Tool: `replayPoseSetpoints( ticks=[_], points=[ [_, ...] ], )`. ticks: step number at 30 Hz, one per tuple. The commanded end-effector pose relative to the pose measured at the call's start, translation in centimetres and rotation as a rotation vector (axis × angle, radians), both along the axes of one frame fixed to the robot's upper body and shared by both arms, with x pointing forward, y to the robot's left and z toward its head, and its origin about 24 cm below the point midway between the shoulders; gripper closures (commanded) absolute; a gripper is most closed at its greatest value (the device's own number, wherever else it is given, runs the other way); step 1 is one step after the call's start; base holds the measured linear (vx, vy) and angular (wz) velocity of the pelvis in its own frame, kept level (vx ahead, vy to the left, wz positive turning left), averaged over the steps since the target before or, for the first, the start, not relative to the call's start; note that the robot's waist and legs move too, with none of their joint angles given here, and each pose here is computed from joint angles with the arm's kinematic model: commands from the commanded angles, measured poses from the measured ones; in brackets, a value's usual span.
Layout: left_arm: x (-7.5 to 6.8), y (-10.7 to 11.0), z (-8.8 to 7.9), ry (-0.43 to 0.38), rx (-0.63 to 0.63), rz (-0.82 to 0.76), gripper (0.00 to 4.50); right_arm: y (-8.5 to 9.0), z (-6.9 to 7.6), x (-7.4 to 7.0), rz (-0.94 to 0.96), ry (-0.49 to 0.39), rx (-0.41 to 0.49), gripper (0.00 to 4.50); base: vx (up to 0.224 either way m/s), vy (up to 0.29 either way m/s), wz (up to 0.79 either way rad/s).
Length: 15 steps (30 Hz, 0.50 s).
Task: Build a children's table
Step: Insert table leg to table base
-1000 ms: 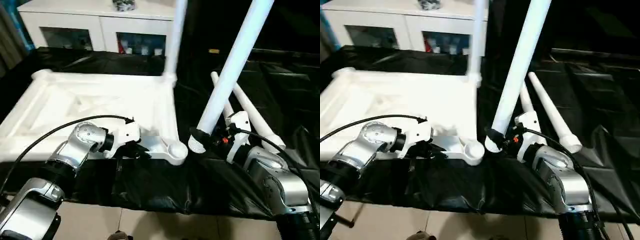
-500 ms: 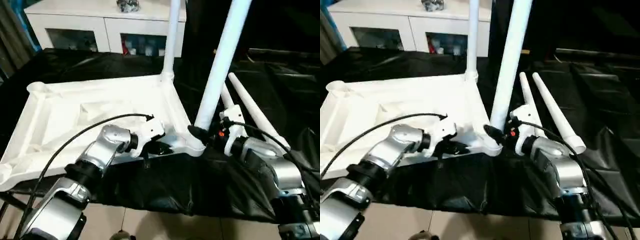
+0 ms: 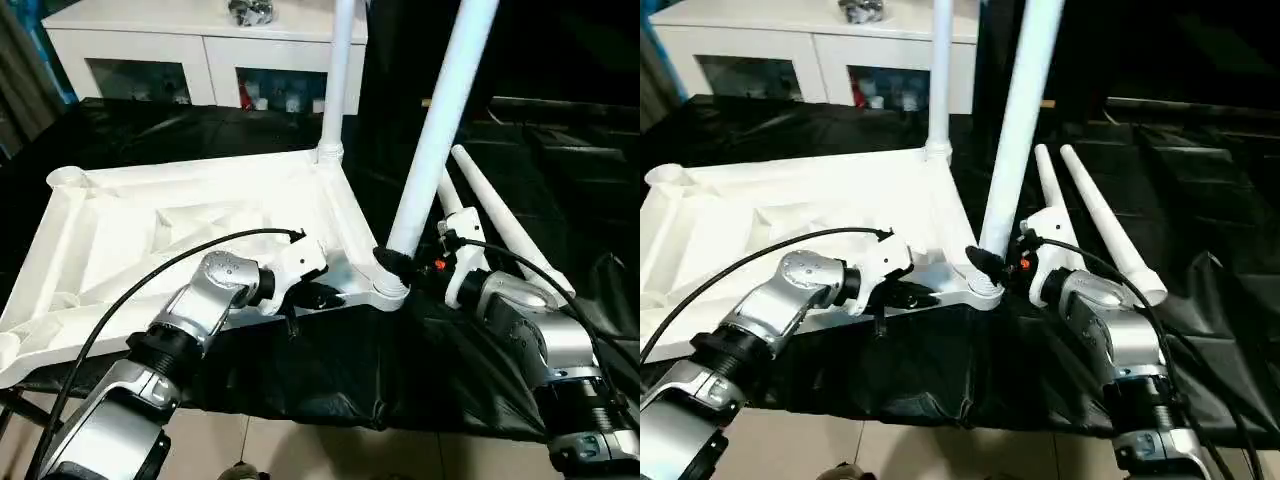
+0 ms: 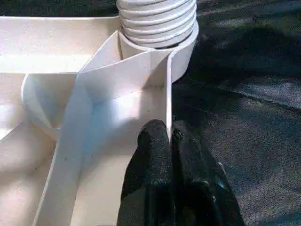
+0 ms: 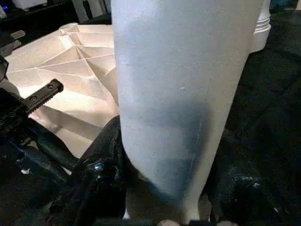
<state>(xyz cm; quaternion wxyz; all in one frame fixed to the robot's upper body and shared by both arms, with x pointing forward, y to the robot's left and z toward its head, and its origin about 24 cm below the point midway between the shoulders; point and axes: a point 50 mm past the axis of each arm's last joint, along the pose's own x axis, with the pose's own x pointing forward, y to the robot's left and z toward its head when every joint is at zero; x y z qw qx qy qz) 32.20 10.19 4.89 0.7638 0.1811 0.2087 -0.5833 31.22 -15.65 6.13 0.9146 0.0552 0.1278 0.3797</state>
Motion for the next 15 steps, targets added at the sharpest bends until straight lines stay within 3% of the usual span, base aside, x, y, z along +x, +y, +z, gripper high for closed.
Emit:
replayPoseSetpoints(
  ticks=[1, 9, 15],
  points=[
    [-0.1, -0.2, 0.3, -0.007, -0.026, -0.008, 4.5, -0.1, -1.3, -0.3, -0.004, 0.067, 0.049, 2.61, 0.0, 0.0, 0.0],
    [-0.1, 0.0, 0.4, -0.008, -0.027, 0.016, 4.5, -1.2, -3.4, -1.3, -0.07, 0.151, 0.222, 2.62, 0.0, 0.0, 0.0],
    [0.0, 0.1, 0.4, -0.011, -0.021, 0.023, 4.5, -1.9, -5.1, -2.3, -0.099, 0.172, 0.201, 2.62, 0.0, 0.0, 0.0]
  ],
)
